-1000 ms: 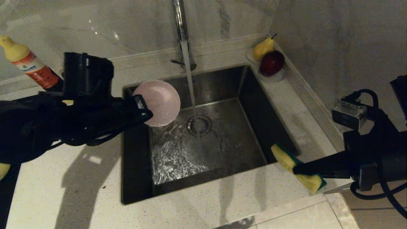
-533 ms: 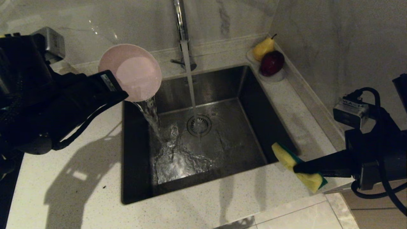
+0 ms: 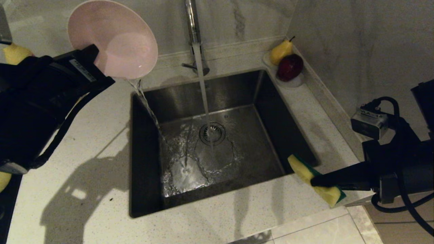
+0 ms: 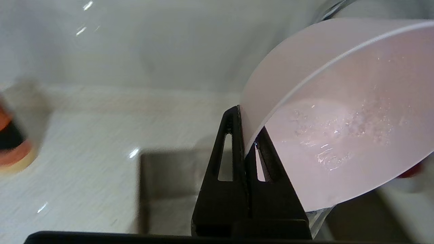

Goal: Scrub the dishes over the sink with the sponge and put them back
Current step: Wash the bowl, then wipe the bowl

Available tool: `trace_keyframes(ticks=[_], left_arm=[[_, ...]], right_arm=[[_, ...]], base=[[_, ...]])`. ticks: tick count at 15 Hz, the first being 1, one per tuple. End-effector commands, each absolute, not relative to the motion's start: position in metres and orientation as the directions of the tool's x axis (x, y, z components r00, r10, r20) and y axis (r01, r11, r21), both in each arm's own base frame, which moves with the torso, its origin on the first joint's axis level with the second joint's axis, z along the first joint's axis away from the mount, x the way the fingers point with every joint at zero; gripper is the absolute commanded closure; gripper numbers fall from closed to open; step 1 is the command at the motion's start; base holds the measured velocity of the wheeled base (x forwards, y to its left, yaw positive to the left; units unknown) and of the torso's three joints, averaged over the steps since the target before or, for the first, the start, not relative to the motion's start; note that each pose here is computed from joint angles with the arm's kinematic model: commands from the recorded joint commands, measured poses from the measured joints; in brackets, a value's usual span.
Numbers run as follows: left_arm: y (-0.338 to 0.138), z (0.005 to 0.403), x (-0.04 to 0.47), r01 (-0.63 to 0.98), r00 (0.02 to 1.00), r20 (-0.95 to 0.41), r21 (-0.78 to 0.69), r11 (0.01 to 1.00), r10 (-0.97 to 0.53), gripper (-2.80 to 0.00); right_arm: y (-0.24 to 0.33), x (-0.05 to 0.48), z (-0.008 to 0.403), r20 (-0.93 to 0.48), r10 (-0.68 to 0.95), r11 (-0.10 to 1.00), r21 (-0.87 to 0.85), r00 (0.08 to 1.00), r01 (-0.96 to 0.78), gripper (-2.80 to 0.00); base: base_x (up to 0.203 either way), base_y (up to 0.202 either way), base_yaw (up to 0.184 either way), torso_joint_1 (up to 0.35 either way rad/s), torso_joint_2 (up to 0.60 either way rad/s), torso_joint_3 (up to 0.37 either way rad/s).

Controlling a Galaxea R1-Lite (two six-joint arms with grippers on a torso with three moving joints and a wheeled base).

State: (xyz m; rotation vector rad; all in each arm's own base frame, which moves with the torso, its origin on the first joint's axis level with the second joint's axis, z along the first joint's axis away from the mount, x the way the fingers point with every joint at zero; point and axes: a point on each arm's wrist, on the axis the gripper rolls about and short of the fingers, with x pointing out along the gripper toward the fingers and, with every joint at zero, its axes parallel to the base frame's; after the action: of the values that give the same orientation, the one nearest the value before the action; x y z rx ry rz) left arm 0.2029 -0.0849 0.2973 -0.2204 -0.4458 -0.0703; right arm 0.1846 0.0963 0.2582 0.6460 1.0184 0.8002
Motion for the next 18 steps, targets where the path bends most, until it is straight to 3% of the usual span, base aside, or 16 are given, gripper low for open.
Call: trace_keyframes(ticks=[1,7,10,13,16,18], left_arm=[[-0.081,0.296,0.193,0.164,0.871,0.489,-0.188,0.968,-0.053,0.00],[-0.079,0.298,0.186,0.184,0.866,0.494,-0.182,0.966,-0.071,0.00],[-0.083,0.278,0.195,0.157,0.954,0.277,-0.129,0.979,-0.116,0.00],[-0.086,0.260,0.202,0.146,0.988,-0.016,-0.209,0.967,-0.152,0.00],[-0.085,0.246,0.195,0.102,0.916,-0.361,-0.207,0.973,-0.173,0.00],[-0.084,0.240,0.189,0.119,0.859,-0.466,-0.224,0.967,-0.213,0.00]], right_arm=[[0.097,0.186,0.256,-0.486,0.825,0.557,0.787,0.290,-0.264,0.00],[0.096,0.183,0.262,-0.471,0.830,0.548,0.789,0.297,-0.280,0.00],[0.092,0.169,0.274,-0.417,0.867,0.491,0.805,0.272,-0.332,0.00],[0.091,0.154,0.293,-0.363,0.894,0.443,0.801,0.261,-0.404,0.00],[0.104,0.142,0.297,-0.350,0.921,0.389,0.800,0.173,-0.456,0.00],[0.120,0.134,0.300,-0.346,0.934,0.340,0.800,0.083,-0.494,0.00]], base=[[0.000,0.000,0.000,0.000,0.00,0.000],[0.000,0.000,0.000,0.000,0.00,0.000],[0.000,0.000,0.000,0.000,0.00,0.000],[0.000,0.000,0.000,0.000,0.00,0.000],[0.000,0.000,0.000,0.000,0.00,0.000],[0.000,0.000,0.000,0.000,0.00,0.000]])
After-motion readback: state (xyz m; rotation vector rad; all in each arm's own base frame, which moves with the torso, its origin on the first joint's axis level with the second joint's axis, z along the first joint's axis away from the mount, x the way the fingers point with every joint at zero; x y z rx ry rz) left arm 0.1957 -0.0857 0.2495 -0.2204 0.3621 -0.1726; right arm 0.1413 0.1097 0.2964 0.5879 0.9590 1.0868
